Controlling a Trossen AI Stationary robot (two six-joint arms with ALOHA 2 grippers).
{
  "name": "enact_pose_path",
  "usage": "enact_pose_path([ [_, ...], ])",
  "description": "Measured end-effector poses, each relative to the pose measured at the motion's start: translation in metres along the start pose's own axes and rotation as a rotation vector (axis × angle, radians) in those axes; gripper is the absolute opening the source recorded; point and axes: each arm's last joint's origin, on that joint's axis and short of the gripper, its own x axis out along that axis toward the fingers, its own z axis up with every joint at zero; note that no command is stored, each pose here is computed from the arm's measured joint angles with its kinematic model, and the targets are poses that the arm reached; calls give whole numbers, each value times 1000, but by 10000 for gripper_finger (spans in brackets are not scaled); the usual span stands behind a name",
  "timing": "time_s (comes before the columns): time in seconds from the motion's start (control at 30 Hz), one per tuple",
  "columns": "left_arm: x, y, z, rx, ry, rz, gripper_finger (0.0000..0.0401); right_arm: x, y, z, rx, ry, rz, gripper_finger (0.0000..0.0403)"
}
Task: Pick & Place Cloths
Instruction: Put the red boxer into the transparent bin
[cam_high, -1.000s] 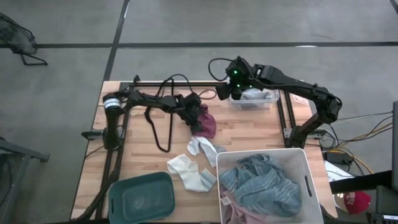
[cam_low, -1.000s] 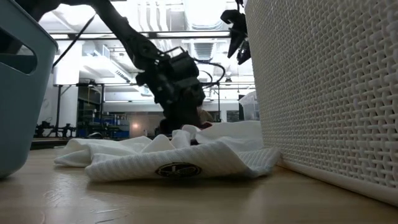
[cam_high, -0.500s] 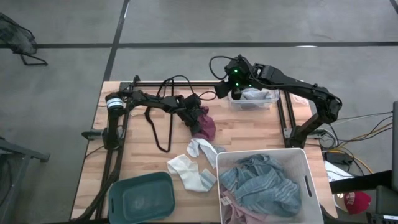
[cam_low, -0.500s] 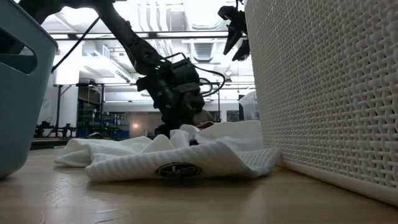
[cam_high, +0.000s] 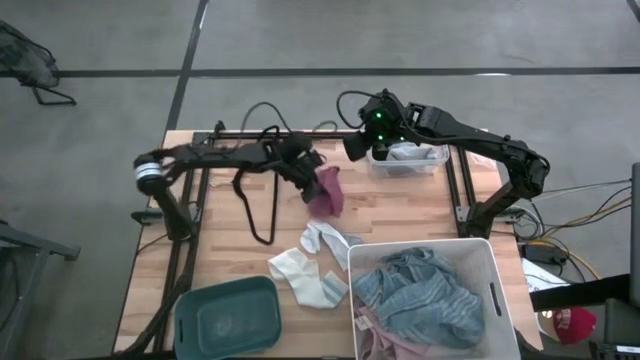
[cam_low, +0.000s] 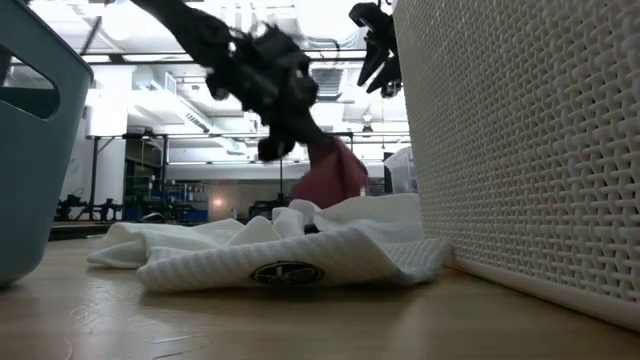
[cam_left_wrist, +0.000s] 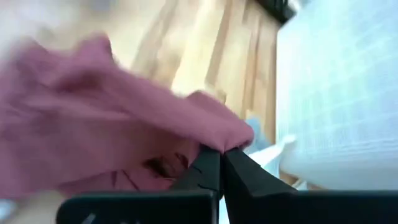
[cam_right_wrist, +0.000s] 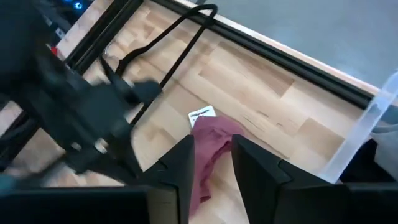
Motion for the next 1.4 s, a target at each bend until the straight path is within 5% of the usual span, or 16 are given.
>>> enact_pose_path([
  [0.2, -48, -22, 11, 91, -146, 136, 3, 0, 5, -2, -123, 23, 62, 76],
  [0.43, -96, -37, 21, 39, -338, 202, 3, -2, 21, 0, -278, -3, 259, 42],
  [0.73, -140, -44, 23, -55, -508, 279, 3, -7, 33, 16, -360, -216, 349, 19],
  [0.87, -152, -48, 27, -97, -601, 245, 4, -10, 38, 23, -295, -283, 394, 22],
  [1.1, -167, -59, 35, -98, -744, 166, 4, -11, 39, 27, -295, -360, 350, 73],
  [1.4, -176, -66, 42, -86, -851, 99, 5, -15, 47, 31, -331, -477, 323, 231],
])
